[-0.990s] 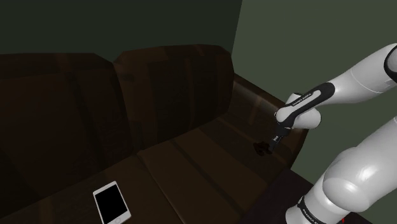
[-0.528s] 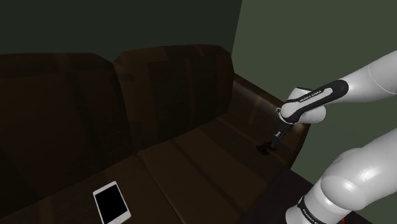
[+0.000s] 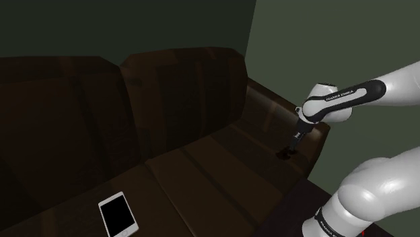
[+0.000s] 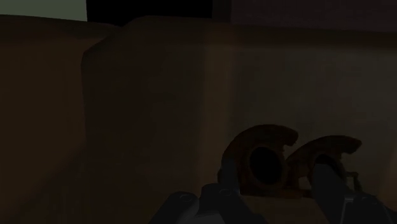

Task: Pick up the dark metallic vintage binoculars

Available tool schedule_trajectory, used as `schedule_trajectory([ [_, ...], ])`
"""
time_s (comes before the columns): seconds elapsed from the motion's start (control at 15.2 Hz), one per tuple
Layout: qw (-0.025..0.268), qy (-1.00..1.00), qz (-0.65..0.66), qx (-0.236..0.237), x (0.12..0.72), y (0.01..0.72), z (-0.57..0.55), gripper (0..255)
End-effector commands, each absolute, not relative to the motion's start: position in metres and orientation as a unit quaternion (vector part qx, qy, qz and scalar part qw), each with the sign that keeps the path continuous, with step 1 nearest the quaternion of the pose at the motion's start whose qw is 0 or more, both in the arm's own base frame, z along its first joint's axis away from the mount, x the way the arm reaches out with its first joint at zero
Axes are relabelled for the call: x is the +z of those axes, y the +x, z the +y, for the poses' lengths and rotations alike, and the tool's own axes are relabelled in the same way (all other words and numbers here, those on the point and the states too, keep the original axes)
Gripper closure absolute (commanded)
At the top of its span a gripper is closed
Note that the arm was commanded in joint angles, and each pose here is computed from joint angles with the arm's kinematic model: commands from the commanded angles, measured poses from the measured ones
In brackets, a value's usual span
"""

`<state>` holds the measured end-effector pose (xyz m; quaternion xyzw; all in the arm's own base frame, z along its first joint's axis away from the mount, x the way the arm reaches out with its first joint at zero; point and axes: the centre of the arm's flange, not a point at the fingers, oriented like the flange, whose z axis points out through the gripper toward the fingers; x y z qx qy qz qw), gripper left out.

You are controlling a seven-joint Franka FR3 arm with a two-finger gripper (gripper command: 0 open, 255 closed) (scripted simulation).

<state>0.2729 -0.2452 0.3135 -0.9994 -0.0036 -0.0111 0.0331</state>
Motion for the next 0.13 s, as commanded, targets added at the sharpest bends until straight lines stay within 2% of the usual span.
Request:
schedule_trajectory([
  [0.0, 0.033, -0.999, -0.004, -0.011, 0.3193, 0.2732, -0.2454, 255],
  [0.07, 0.033, -0.999, -0.004, -0.011, 0.3193, 0.2731, -0.2454, 255],
])
